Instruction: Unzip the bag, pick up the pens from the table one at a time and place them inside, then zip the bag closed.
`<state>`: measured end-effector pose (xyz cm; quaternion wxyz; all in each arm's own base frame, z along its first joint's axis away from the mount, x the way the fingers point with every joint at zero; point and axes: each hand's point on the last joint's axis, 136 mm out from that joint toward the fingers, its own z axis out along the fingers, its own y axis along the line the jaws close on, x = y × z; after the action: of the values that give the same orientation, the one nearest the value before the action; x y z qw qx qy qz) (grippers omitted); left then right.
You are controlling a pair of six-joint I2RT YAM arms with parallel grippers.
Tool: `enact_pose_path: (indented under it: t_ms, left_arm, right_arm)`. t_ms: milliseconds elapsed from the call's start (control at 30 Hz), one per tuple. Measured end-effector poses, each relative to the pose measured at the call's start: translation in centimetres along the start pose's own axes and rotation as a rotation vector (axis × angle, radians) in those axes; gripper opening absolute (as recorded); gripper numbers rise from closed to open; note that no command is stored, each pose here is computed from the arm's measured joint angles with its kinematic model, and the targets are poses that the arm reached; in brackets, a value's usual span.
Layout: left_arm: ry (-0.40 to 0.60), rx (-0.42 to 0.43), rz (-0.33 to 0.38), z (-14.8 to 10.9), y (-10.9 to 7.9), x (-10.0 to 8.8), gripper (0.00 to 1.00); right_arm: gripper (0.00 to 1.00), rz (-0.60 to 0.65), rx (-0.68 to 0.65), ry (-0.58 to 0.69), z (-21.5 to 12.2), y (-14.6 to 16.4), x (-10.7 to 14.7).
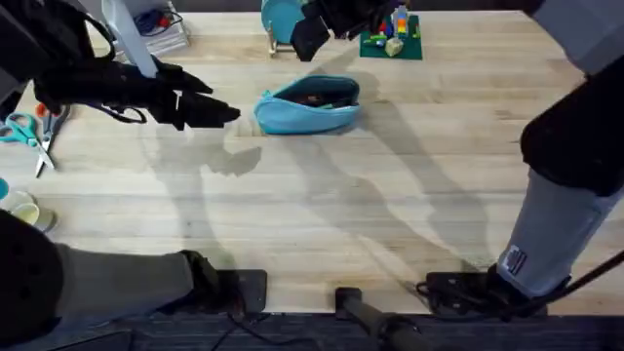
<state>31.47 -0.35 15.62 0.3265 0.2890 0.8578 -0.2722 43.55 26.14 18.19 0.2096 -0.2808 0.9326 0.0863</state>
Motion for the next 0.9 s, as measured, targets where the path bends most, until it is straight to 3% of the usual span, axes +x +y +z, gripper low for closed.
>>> enact_pose_path:
  t_ms: [133,500,900]
  left_arm:
    - [0.0,0.0,0.001,0.0,0.0,0.0,0.993]
    - [0.0,0.0,0.001,0.0,0.0,0.0,0.993]
    - [0.0,0.0,0.001,0.0,0.0,0.0,0.993]
  right_arm:
    - [0.998,-0.024,-0.007,-0.001,0.0,0.9,-0.1]
    - [0.996,-0.151,-0.055,-0.016,0.2,6.7,-0.3]
    - [0.996,-0.182,-0.071,-0.071,0.2,8.6,-1.5]
